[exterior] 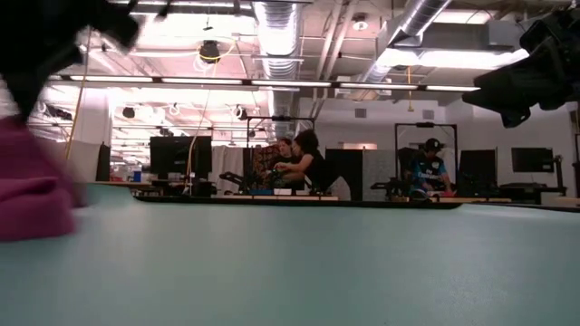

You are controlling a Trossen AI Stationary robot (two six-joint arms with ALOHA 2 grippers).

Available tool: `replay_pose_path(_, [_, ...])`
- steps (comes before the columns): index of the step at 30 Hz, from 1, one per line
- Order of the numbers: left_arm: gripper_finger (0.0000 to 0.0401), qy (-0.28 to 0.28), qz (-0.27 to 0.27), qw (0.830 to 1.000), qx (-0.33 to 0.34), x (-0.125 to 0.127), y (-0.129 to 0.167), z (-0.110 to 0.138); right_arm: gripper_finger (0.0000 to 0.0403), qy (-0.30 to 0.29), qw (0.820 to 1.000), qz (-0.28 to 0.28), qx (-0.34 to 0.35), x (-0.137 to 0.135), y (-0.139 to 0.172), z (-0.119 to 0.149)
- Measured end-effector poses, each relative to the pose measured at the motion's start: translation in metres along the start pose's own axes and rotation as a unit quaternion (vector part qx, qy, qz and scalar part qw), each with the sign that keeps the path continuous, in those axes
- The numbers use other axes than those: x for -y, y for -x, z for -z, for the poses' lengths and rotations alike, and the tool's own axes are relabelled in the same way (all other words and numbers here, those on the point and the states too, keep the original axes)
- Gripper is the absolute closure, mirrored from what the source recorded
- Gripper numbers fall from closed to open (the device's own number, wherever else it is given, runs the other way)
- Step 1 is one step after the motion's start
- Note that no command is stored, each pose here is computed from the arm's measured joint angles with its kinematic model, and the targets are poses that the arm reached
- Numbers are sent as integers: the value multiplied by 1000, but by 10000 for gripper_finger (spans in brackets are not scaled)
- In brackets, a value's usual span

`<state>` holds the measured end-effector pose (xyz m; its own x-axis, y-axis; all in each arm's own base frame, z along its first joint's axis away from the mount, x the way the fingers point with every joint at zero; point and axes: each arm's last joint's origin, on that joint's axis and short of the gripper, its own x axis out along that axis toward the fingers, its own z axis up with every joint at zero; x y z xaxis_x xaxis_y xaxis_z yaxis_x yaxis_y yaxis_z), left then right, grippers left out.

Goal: Roll towel
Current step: Fold the violet towel

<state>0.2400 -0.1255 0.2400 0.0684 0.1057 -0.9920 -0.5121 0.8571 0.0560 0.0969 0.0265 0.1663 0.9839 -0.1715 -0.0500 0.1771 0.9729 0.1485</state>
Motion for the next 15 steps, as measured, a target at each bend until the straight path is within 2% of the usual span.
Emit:
replay_pose_path(3, [401,-22,2,993,114,4,32,-24,200,-6,1000,-1,8,0,0,-1])
replay_pose_path(7, [401,-73,16,971,228,6,75,-49,200,-26,999,-7,37,-1,0,-8])
replay_pose_path(12, [401,-148,51,939,306,6,109,-72,200,-11,998,-10,63,-4,-2,-14])
replay_pose_path(15, [401,-164,57,931,320,2,112,-82,200,8,997,-10,81,-7,-6,-18])
